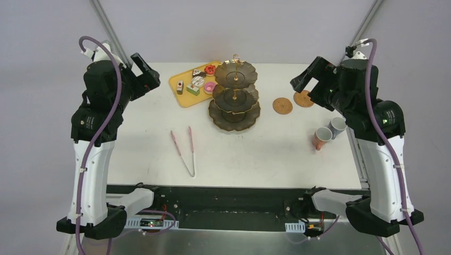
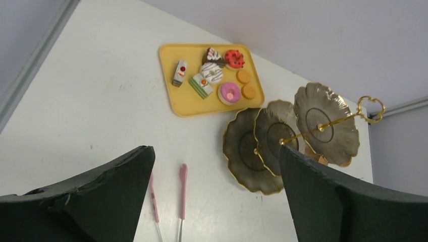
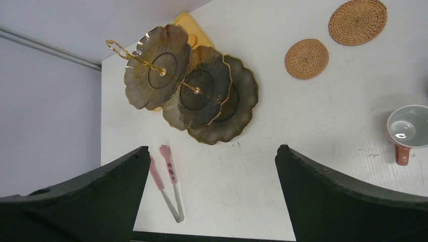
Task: Serve the afternoon tea
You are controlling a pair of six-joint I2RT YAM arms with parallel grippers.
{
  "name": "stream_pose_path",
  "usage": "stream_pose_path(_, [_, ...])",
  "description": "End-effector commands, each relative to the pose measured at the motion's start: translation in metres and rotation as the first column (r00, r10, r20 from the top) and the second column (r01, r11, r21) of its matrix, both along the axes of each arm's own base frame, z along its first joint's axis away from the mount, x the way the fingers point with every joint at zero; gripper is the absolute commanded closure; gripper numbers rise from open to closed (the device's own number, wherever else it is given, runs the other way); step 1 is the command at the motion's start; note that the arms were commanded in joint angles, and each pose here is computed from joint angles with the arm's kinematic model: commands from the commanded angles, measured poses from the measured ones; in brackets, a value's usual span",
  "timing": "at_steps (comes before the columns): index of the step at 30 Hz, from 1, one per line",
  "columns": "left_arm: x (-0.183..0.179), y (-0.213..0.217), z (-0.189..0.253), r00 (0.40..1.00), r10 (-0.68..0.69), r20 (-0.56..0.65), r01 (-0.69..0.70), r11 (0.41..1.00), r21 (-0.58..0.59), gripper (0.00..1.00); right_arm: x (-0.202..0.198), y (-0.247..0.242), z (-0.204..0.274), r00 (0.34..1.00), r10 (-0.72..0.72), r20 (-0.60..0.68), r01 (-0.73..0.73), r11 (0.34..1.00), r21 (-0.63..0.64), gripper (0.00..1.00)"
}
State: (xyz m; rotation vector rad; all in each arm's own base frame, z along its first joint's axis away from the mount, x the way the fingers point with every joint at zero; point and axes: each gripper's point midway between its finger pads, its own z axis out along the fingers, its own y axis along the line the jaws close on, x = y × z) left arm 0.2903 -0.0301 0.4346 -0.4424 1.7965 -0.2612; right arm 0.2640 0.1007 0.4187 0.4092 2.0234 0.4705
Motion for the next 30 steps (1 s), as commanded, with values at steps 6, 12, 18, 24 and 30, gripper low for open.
stream_pose_path(6, [-0.006, -0.029, -0.079, 0.966, -0.097, -0.241, 0.064, 0.988, -0.141, 0.0, -0.008, -0.002, -0.014, 0.999, -0.002, -0.036, 0.002, 1.0, 0.009, 0.01])
stream_pose_path(12, [-0.031, -0.044, -0.158, 0.89, -0.116, -0.442, -0.021, 0.956, -0.293, 0.08, -0.01, -0.001, -0.024, 0.999, -0.031, -0.036, 0.034, 0.997, 0.069, 0.01])
stream_pose_path(18, [-0.065, -0.045, -0.241, 0.736, -0.098, -0.67, -0.13, 0.95, -0.282, 0.15, -0.01, 0.003, -0.037, 0.997, -0.048, -0.068, 0.055, 0.993, 0.108, 0.01])
stream_pose_path(24, [-0.089, -0.039, -0.281, 0.64, -0.065, -0.765, -0.166, 0.961, -0.22, 0.11, -0.014, 0.024, -0.05, 0.99, 0.072, -0.124, -0.056, 0.99, 0.133, 0.01])
stream_pose_path(30, [-0.095, -0.06, -0.313, 0.576, -0.077, -0.814, -0.127, 0.975, -0.182, 0.11, -0.023, 0.054, -0.063, 0.953, 0.252, -0.17, -0.219, 0.957, 0.191, 0.01])
